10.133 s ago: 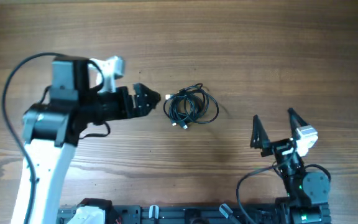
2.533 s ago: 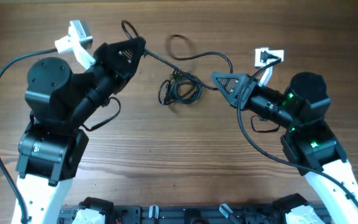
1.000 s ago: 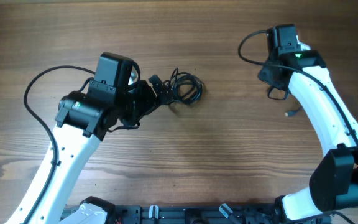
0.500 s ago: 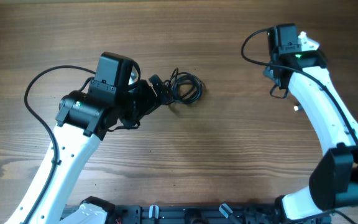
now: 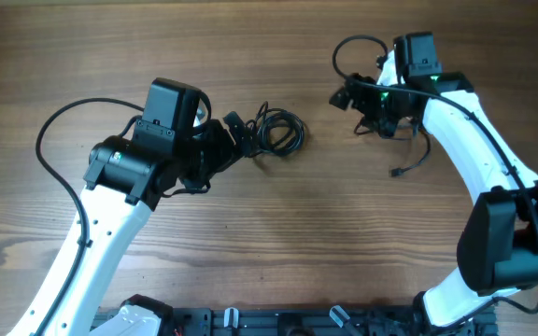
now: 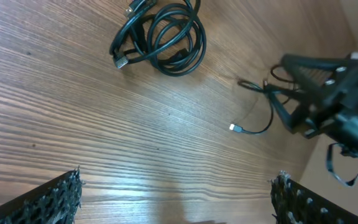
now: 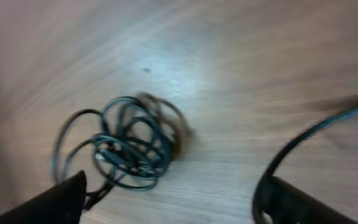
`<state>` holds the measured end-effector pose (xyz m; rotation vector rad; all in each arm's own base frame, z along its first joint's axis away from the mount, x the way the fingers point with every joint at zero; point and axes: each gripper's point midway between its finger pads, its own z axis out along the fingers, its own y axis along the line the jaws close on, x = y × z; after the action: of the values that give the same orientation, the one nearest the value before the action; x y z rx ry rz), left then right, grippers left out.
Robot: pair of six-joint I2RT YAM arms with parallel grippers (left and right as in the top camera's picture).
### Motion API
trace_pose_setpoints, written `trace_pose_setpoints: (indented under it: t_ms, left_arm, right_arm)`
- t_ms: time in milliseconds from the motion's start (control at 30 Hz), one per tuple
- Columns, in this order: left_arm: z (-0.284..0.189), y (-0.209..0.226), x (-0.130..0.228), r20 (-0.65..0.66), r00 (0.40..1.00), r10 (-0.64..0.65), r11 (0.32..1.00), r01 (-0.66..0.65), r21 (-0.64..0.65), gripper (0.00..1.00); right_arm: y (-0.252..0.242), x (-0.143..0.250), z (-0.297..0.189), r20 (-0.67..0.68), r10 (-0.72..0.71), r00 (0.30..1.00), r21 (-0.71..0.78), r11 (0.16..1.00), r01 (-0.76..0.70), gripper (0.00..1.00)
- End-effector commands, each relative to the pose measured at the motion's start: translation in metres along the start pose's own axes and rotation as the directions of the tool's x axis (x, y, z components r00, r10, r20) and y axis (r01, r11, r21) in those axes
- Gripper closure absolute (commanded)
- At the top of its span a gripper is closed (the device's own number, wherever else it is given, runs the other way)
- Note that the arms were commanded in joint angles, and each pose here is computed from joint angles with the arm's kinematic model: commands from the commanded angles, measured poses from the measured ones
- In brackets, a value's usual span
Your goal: Untangle cables
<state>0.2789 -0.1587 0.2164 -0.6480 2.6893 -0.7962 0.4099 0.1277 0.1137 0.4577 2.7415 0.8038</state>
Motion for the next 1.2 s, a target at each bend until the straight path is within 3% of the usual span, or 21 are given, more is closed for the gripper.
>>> trace_pose_setpoints:
  t_ms: [0, 133, 233, 333, 500, 600, 633, 700, 733, 767, 833, 1000, 1133, 1167]
  left_arm:
    - [0.000, 0.000, -0.004, 0.020, 1.000, 0.021, 1.000, -0.021, -0.011, 0.00]
    - [0.000, 0.000, -0.004, 0.021, 1.000, 0.021, 1.000, -0.021, -0.011, 0.00]
    - [0.000, 0.000, -0.004, 0.020, 1.000, 0.021, 1.000, -0.021, -0.011, 0.00]
    - [0.000, 0.002, -0.006, 0.034, 0.999, 0.021, 1.000, -0.020, -0.023, 0.00]
    - [0.000, 0.003, -0.006, 0.031, 0.999, 0.020, 0.999, -0.019, -0.027, 0.00]
    - [0.000, 0.003, -0.006, 0.032, 0.999, 0.020, 0.999, -0.019, -0.027, 0.00]
    - [0.000, 0.003, -0.006, 0.032, 0.999, 0.020, 0.999, -0.019, -0.027, 0.00]
    - [0.000, 0.003, -0.006, 0.033, 0.999, 0.020, 0.999, -0.019, -0.027, 0.00]
    - [0.000, 0.003, -0.006, 0.033, 0.999, 0.020, 0.999, -0.019, -0.028, 0.00]
    - [0.000, 0.003, -0.007, 0.037, 0.999, 0.020, 0.999, -0.019, -0.031, 0.00]
    - [0.000, 0.004, -0.007, 0.037, 0.999, 0.020, 0.999, -0.019, -0.031, 0.00]
    - [0.000, 0.003, -0.007, 0.037, 0.999, 0.020, 0.999, -0.019, -0.031, 0.00]
    - [0.000, 0.004, -0.007, 0.037, 0.999, 0.020, 0.999, -0.018, -0.031, 0.00]
    - [0.000, 0.004, -0.007, 0.037, 0.999, 0.020, 0.999, -0.018, -0.031, 0.00]
  right_arm:
    - [0.026, -0.016, -0.026, 0.048, -0.029, 0.998, -0.096, 0.995, 0.033, 0.01]
    - [0.028, -0.024, -0.051, 0.034, 0.013, 0.999, -0.214, 0.977, -0.005, 0.01]
    - [-0.014, -0.033, -0.059, 0.110, 0.059, 0.992, -0.013, 0.998, -0.058, 0.00]
    - [-0.023, -0.014, -0.054, 0.047, -0.060, 0.997, 0.065, 0.996, 0.057, 0.01]
    - [-0.061, -0.018, -0.060, 0.119, 0.069, 0.990, 0.264, 0.960, -0.099, 0.06]
    - [-0.075, -0.019, -0.063, 0.139, 0.064, 0.988, 0.335, 0.936, -0.107, 0.33]
    - [-0.075, -0.019, -0.062, 0.134, 0.066, 0.989, 0.330, 0.938, -0.108, 0.38]
    - [-0.076, -0.019, -0.060, 0.132, 0.068, 0.989, 0.331, 0.937, -0.108, 0.38]
    - [-0.076, -0.019, -0.060, 0.132, 0.068, 0.989, 0.331, 0.937, -0.108, 0.42]
    - [-0.075, -0.020, -0.060, 0.136, 0.068, 0.988, 0.329, 0.938, -0.110, 0.51]
    - [-0.073, -0.024, -0.059, 0.148, 0.062, 0.987, 0.320, 0.941, -0.107, 0.57]
    - [-0.060, -0.027, -0.056, 0.143, 0.057, 0.988, 0.249, 0.964, -0.092, 0.62]
    - [-0.059, -0.027, -0.055, 0.144, 0.057, 0.988, 0.243, 0.966, -0.091, 0.80]
    - [-0.058, -0.027, -0.055, 0.144, 0.064, 0.988, 0.239, 0.966, -0.098, 0.80]
